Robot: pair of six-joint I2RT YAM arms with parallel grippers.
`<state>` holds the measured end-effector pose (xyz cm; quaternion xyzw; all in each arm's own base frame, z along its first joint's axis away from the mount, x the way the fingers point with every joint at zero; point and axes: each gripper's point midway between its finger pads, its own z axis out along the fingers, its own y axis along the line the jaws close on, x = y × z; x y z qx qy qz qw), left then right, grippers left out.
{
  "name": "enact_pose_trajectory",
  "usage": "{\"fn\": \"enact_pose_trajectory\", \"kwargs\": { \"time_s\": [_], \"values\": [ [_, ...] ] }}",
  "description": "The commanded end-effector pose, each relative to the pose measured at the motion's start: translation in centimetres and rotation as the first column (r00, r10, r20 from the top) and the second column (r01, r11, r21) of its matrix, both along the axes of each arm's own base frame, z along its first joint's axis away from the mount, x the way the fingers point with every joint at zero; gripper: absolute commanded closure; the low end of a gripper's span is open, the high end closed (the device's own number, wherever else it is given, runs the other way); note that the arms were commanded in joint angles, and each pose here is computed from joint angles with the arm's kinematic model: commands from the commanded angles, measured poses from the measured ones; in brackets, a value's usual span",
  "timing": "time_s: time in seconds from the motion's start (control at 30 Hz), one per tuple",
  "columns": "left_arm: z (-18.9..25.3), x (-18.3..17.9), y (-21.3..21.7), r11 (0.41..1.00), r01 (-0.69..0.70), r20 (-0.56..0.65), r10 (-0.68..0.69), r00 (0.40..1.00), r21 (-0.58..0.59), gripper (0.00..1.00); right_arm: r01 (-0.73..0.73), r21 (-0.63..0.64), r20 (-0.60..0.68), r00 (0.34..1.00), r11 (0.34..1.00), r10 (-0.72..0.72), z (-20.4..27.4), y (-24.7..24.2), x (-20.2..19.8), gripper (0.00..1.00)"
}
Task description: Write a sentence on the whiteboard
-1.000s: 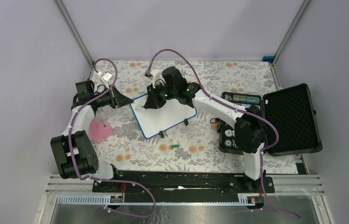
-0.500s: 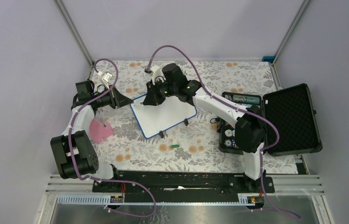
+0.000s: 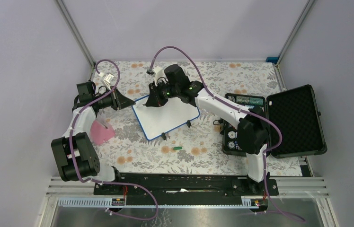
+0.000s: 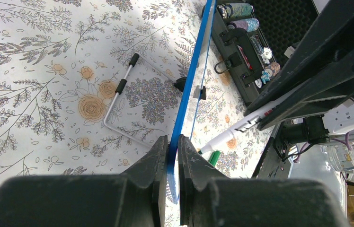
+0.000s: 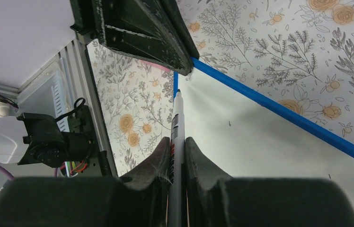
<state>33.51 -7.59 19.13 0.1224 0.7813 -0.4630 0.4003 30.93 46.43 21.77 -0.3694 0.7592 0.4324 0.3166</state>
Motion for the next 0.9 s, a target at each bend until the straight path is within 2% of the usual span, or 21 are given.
{"fn": "enact_pose_trajectory", "kwargs": {
  "time_s": [0.0,0.4,0.87],
  "values": [
    [0.6,0.2,0.3,1.000,-0.010,0.035,0.009,0.999,0.029,1.00,0.011,0.017,0.033,0.999,1.000,-0.012,0.6,0.2,1.3,1.00],
    [0.6,0.2,0.3,1.000,-0.008,0.036,0.007,0.999,0.028,1.00,0.037,0.002,0.033,0.999,0.999,-0.037,0.1,0.2,2.6,1.00],
    [0.4,0.4,0.4,0.999,-0.015,0.035,0.014,0.999,0.037,1.00,0.102,-0.024,0.009,0.995,0.995,-0.101,-0.7,-3.1,4.8,1.00]
  ]
}}
